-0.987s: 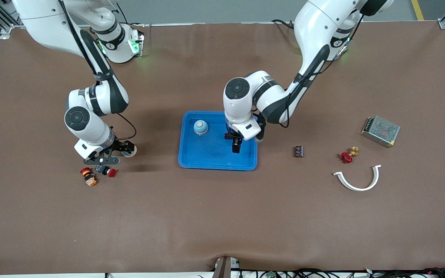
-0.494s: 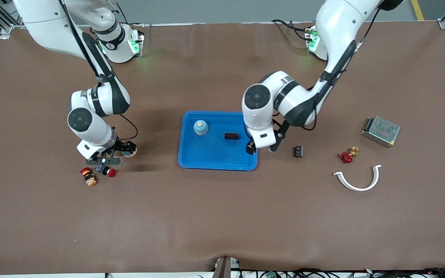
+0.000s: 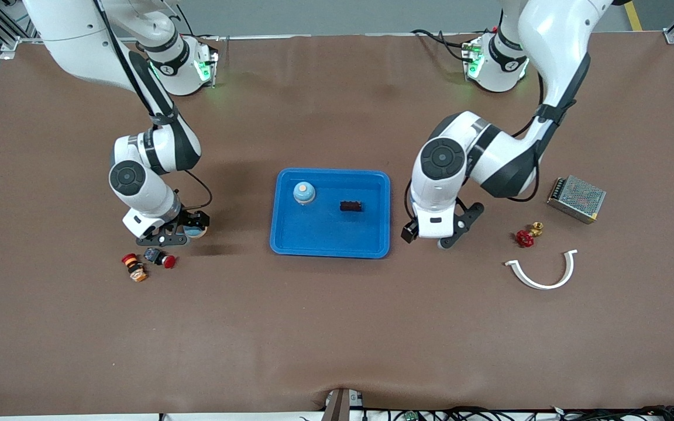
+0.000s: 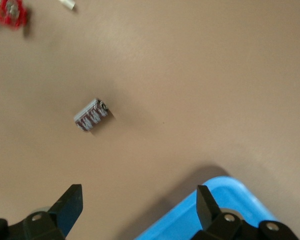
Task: Place electrolytic capacitor and blue bell in tray
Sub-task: 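Move the left gripper to the second capacitor while the right gripper grasps the dome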
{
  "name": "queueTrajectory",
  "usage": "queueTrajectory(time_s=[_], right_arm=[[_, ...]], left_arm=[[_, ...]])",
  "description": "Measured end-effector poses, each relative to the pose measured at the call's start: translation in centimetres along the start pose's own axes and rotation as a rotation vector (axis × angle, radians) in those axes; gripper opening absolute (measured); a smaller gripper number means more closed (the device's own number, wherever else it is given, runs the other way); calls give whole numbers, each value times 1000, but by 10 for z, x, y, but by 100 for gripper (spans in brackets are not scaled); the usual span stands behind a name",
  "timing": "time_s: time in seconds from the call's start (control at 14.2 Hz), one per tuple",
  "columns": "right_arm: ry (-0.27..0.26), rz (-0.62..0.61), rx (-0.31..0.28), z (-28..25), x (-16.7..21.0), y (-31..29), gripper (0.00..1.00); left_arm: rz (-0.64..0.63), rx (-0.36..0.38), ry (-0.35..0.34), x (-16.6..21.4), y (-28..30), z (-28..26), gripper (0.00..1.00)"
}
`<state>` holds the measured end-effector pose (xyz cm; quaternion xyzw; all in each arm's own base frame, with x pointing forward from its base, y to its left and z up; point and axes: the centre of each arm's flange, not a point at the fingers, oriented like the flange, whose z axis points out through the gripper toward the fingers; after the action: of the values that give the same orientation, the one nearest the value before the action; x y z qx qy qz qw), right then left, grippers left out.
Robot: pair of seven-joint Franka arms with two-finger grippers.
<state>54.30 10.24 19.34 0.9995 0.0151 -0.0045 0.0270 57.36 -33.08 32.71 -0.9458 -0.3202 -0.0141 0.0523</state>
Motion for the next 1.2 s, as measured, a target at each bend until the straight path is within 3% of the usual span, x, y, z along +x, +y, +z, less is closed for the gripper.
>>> queueTrajectory(time_s=[0.21,0.63,1.2], right_arm=[[6,-2,9,4,-3,-5,100],[13,-3,13,17,-3,-7,100],[14,2,15,17,-3,-7,97]], left_arm=[[277,-5,1,21,-8,1,100],[440,-12,74,33,-26,38,100],[607,-77,58,58,-88,109,100]])
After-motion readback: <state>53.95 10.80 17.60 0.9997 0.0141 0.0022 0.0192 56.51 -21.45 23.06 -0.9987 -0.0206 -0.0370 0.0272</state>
